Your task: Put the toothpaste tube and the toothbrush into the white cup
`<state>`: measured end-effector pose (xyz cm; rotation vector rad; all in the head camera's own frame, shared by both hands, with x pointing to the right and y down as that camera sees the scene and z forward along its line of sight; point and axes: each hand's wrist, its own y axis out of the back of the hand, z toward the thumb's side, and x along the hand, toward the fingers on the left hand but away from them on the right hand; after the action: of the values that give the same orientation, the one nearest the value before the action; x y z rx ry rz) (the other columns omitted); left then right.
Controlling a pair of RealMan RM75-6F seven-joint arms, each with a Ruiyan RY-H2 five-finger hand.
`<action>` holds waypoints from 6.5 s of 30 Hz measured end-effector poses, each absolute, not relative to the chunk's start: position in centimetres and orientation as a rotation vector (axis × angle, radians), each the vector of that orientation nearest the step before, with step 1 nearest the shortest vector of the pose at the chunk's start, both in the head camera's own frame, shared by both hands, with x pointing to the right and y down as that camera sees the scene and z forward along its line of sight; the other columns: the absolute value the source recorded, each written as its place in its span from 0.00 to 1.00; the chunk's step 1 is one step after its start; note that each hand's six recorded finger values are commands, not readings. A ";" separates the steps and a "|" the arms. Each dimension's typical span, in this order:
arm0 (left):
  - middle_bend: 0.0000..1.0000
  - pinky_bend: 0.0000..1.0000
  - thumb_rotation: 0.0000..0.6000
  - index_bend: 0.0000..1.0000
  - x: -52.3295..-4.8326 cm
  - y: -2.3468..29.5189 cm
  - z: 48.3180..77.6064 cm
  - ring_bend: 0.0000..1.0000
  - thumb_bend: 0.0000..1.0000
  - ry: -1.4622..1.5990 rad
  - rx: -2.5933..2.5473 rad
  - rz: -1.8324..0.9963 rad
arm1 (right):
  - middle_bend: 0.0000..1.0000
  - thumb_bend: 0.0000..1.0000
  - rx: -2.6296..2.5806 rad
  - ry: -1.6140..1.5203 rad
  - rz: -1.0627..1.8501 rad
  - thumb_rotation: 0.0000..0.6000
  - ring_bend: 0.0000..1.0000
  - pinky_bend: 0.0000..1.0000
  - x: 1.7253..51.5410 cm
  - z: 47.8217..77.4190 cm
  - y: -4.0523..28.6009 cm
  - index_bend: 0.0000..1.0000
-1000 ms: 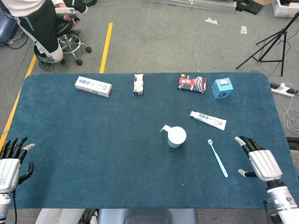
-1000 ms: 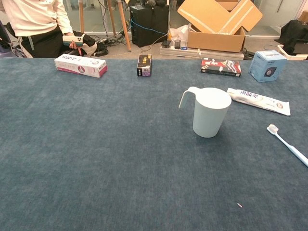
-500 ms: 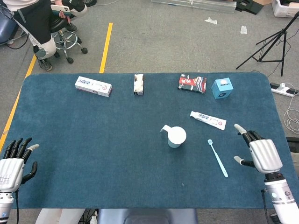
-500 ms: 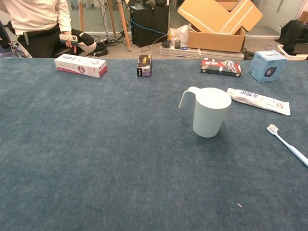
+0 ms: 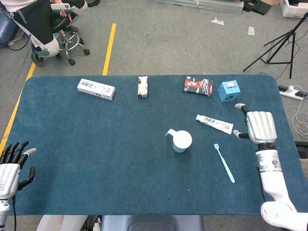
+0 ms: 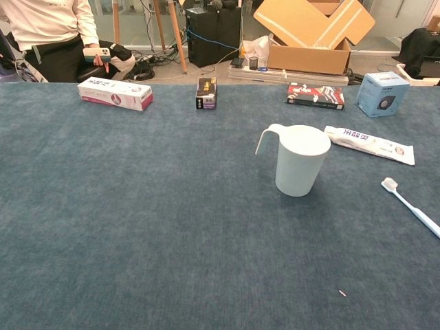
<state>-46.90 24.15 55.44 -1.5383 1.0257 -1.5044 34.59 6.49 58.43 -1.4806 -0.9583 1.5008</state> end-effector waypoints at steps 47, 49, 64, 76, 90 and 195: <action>0.12 0.03 1.00 0.22 -47.4 24.0 53.5 0.02 0.50 1.102 -1.578 -1.458 | 1.00 0.12 -1.512 -0.913 1.947 1.00 1.00 1.00 28.9 74.9 3.6 0.36; 0.12 0.03 1.00 0.22 -47.4 23.9 53.5 0.02 0.50 1.104 -1.580 -1.458 | 1.00 0.12 -1.512 -0.909 1.954 1.00 1.00 1.00 28.8 75.2 3.5 0.36; 0.13 0.03 1.00 0.22 -47.6 23.9 53.4 0.02 0.50 1.108 -1.587 -1.461 | 1.00 0.14 -1.537 -0.903 1.983 1.00 1.00 1.00 27.6 77.0 3.6 0.41; 0.14 0.03 1.00 0.22 -47.6 23.9 53.4 0.02 0.50 1.107 -1.587 -1.462 | 1.00 0.18 -1.511 -0.914 2.006 1.00 1.00 1.00 28.1 77.3 3.2 0.42; 0.14 0.03 1.00 0.22 -47.7 23.9 53.3 0.02 0.50 1.115 -1.585 -1.461 | 1.00 0.20 -1.534 -0.899 2.005 1.00 1.00 1.00 27.2 78.2 3.4 0.44; 0.15 0.03 1.00 0.22 -48.5 23.6 53.3 0.02 0.50 1.130 -1.541 -1.490 | 1.00 0.39 -1.997 -1.196 1.216 1.00 1.00 1.00 21.8 54.2 5.9 0.66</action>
<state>-48.47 23.57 53.26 -1.5409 1.1299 -1.4902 21.81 5.91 54.17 -1.9970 -1.1961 1.2157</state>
